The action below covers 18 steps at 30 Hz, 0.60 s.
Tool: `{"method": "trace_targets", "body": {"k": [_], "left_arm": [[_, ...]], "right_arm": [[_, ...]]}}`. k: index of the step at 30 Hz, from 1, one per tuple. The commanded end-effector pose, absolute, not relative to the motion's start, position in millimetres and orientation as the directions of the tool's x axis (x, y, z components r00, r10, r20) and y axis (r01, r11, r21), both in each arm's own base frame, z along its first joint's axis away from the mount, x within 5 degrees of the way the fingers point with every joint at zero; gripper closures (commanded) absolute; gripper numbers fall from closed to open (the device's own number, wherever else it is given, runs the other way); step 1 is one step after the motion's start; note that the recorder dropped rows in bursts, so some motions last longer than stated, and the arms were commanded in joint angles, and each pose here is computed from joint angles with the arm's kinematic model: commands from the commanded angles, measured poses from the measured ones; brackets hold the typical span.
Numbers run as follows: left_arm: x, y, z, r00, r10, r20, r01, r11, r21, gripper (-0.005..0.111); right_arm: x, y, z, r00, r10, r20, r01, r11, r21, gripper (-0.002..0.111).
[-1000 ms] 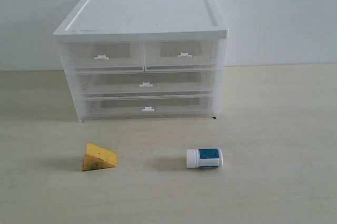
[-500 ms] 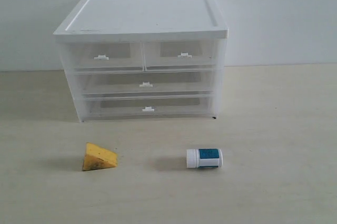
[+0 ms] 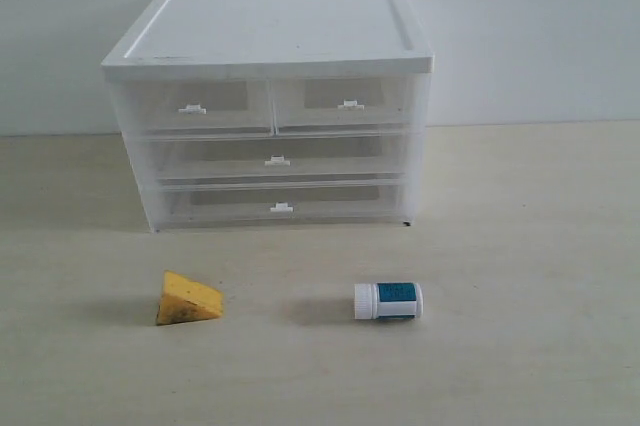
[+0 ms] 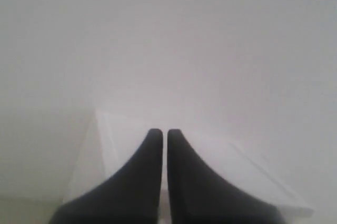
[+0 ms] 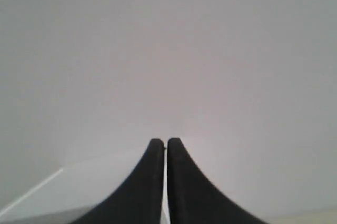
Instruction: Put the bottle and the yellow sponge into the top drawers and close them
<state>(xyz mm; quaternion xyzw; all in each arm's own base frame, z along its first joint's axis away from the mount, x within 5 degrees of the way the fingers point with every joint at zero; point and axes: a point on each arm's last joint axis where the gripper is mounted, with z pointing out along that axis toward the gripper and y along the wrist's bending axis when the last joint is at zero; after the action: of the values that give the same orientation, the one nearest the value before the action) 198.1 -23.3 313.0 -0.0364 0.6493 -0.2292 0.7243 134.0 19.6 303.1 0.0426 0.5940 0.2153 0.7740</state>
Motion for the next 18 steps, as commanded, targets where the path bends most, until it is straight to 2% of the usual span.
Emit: {"method": "trace_targets", "body": {"k": [1, 6, 10, 18], "left_arm": [[247.9, -27.3, 274.7, -0.080, -0.411, -0.908, 0.286, 0.863, -0.416, 0.103], [285.4, -32.0, 236.8, -0.162, -0.487, -0.859, 0.302, 0.804, -0.512, 0.103], [317.0, -33.4, 209.3, -0.276, -0.543, -0.793, 0.238, 0.761, -0.604, 0.103], [357.1, -53.0, 195.2, -0.471, -0.518, -0.714, 0.342, 0.639, -0.689, 0.103]], "right_arm": [[167.9, 27.0, 282.0, 0.086, 0.388, -0.918, -0.316, 0.884, 0.344, 0.108], [198.5, 36.0, 256.0, -0.025, 0.421, -0.907, -0.370, 0.839, 0.400, 0.108], [224.5, 45.3, 245.1, -0.139, 0.388, -0.911, -0.414, 0.813, 0.410, 0.108], [263.9, 63.2, 241.3, -0.341, 0.380, -0.860, -0.502, 0.699, 0.509, 0.108]]}}
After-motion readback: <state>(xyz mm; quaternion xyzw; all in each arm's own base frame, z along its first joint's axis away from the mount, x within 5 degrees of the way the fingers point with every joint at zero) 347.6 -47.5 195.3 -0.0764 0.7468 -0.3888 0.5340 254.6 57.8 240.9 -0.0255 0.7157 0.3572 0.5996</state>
